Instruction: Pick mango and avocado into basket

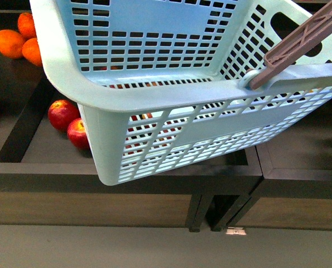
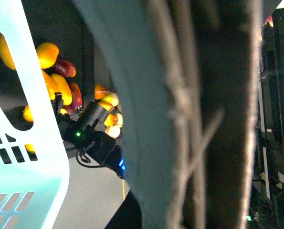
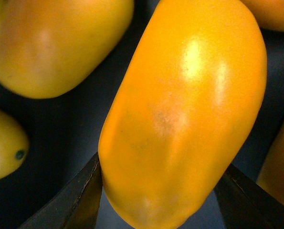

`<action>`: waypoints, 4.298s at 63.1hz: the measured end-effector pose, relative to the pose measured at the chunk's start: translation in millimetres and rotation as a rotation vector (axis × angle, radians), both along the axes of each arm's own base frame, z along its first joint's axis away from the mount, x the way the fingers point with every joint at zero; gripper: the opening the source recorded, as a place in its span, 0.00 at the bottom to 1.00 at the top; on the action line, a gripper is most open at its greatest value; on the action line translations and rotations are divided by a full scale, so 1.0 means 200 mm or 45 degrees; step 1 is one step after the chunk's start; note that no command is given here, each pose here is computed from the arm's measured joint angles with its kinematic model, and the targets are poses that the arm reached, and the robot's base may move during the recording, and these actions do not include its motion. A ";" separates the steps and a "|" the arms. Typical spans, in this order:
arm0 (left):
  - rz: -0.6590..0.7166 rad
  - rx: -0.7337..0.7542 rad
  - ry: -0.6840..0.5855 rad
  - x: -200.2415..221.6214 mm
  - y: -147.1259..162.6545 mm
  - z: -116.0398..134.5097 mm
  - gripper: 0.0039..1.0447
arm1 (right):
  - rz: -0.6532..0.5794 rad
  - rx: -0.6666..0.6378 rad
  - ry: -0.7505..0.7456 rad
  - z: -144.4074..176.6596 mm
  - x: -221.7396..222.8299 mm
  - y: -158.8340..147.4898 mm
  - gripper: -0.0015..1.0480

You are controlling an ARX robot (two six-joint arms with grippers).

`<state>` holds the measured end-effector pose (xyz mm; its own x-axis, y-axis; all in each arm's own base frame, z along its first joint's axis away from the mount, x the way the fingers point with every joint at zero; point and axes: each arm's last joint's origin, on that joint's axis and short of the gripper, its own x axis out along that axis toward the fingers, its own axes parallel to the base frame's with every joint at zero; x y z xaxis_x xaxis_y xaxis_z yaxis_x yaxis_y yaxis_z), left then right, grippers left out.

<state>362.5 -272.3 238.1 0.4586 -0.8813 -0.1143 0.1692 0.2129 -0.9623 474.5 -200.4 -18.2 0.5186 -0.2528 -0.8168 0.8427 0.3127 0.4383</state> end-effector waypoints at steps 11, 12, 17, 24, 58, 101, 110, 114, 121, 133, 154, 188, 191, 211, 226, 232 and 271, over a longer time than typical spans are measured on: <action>0.000 0.000 0.000 0.00 0.00 0.00 0.05 | 0.125 -0.110 -0.108 0.22 -0.10 0.04 0.55; 0.000 0.000 0.000 0.00 0.00 0.00 0.05 | 0.150 -0.128 -0.132 0.27 -0.12 0.05 0.55; 0.000 0.000 0.000 0.00 0.00 0.00 0.05 | 0.210 -0.170 -0.186 0.37 -0.17 0.07 0.55; 0.000 0.000 0.000 0.00 0.00 0.00 0.05 | 0.296 -0.250 -0.257 0.53 -0.29 0.13 0.55; 0.000 0.000 0.000 0.00 0.00 0.00 0.05 | 0.679 -0.474 -0.660 1.23 -0.66 0.58 0.55; -0.009 0.003 0.006 0.00 0.00 0.00 0.05 | 1.065 -0.338 -0.805 1.32 -0.47 1.22 0.55; -0.015 0.006 0.011 0.00 0.00 -0.01 0.05 | 1.053 -0.315 -0.793 1.31 -0.49 1.22 0.55; -0.018 0.007 0.014 -0.01 0.00 -0.01 0.05 | 1.050 -0.310 -0.791 1.31 -0.49 1.22 0.55; -0.022 0.007 0.015 -0.01 0.00 -0.01 0.05 | 1.046 -0.300 -0.787 1.30 -0.50 1.22 0.55; -0.031 0.008 0.018 -0.01 0.00 -0.02 0.05 | 1.044 -0.279 -0.787 1.30 -0.50 1.24 0.55; -0.034 0.011 0.023 -0.01 0.00 -0.03 0.05 | 1.039 -0.244 -0.774 1.29 -0.51 1.25 0.55; -0.044 0.018 0.044 -0.02 -0.01 -0.05 0.04 | 1.091 -0.201 -0.776 1.29 -0.54 1.28 0.92; -0.046 0.019 0.042 -0.02 -0.01 -0.05 0.04 | 1.092 -0.201 -0.780 1.29 -0.54 1.28 0.92; -0.056 0.021 0.047 -0.03 -0.02 -0.05 0.04 | 1.092 -0.195 -0.775 1.29 -0.56 1.27 0.92; -0.074 0.024 0.037 -0.04 -0.03 -0.05 0.04 | 1.032 -0.229 -0.775 1.29 -0.58 1.19 0.92; -0.081 0.023 0.039 -0.04 -0.03 -0.05 0.04 | 0.961 -0.300 -0.758 1.28 -0.59 1.13 0.92; -0.005 0.029 0.030 -0.01 0.00 -0.05 0.04 | 1.005 -1.211 -0.905 1.19 -1.29 0.92 0.42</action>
